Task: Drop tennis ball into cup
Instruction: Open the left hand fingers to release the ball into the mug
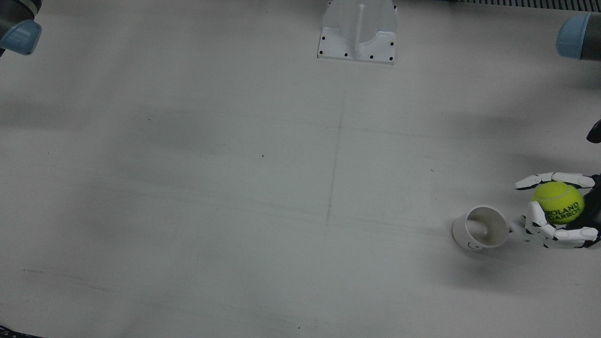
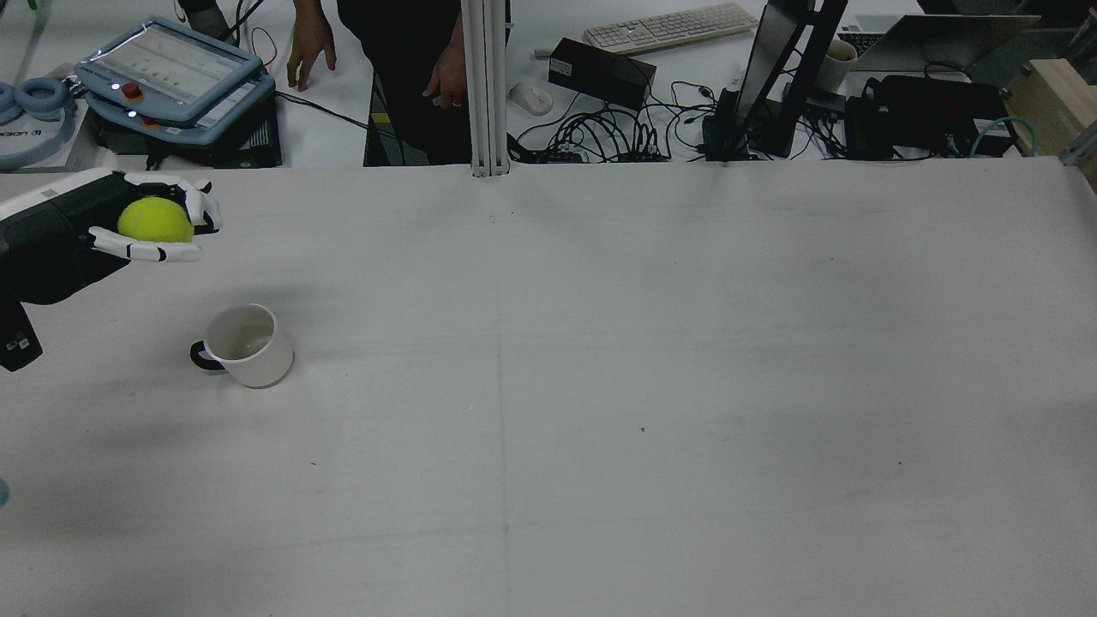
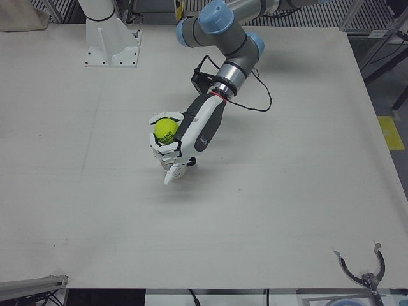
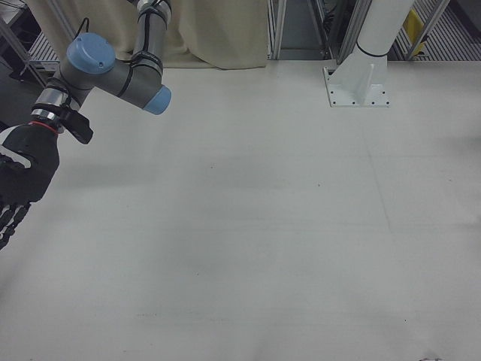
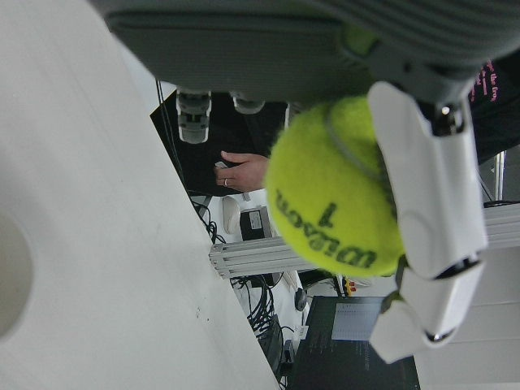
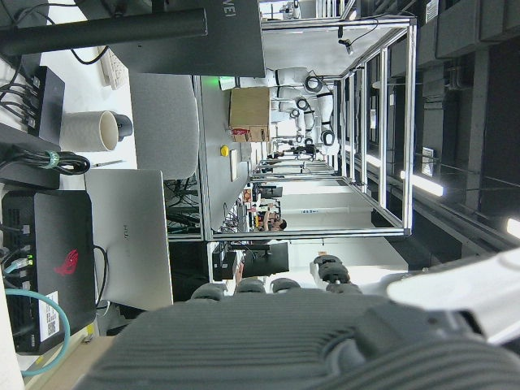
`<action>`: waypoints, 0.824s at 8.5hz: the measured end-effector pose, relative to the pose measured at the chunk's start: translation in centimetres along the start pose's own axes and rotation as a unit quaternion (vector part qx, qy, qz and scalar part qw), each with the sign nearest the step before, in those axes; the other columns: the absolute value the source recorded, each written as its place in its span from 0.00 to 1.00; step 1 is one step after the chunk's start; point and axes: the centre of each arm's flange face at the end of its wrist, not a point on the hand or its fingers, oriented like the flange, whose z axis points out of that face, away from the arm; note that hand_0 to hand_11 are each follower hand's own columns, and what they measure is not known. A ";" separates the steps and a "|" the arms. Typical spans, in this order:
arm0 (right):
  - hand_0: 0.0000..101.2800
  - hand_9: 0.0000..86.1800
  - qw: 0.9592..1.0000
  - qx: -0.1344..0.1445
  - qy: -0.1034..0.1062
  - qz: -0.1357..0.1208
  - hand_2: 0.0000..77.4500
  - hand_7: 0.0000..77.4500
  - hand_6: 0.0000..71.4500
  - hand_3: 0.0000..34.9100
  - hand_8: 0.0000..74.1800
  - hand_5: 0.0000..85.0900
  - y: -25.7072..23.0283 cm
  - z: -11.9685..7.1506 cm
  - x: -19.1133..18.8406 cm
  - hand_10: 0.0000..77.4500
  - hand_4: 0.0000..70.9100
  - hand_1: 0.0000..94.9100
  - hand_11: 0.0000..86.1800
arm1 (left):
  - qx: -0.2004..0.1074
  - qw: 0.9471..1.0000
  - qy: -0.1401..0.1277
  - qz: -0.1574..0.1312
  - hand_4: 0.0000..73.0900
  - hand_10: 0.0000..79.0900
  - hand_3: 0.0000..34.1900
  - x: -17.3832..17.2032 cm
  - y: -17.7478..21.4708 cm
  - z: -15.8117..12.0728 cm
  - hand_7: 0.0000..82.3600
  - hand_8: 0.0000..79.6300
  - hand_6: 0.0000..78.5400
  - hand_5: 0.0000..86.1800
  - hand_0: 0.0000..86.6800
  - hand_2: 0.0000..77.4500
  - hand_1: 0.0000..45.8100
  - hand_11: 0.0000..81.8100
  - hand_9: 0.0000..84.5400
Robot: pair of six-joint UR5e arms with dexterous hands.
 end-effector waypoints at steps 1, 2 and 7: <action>0.00 0.00 1.000 0.000 0.000 0.000 0.01 0.01 0.00 0.00 0.00 0.00 0.0 0.0 0.0 0.00 0.00 0.01 0.01 | -0.004 1.000 0.002 0.000 0.68 0.03 0.33 0.0 -0.2 -0.1 0.56 0.01 0.47 0.56 0.59 0.32 0.48 0.27 0.02; 0.00 0.00 1.000 0.000 0.000 0.000 0.01 0.01 0.00 0.00 0.00 0.00 0.0 0.0 0.0 0.00 0.00 0.01 0.01 | -0.009 1.000 0.003 0.000 0.68 0.03 0.33 -0.1 -0.4 -0.3 0.28 0.08 0.28 0.56 0.55 0.33 0.46 0.06 0.06; 0.00 0.00 1.000 0.000 0.000 0.000 0.01 0.01 0.00 0.00 0.00 0.00 0.0 0.0 0.0 0.00 0.00 0.01 0.01 | -0.022 1.000 0.008 0.000 0.23 0.01 0.33 -0.1 -0.6 -0.4 0.11 0.01 0.00 0.20 0.15 0.38 0.12 0.02 0.01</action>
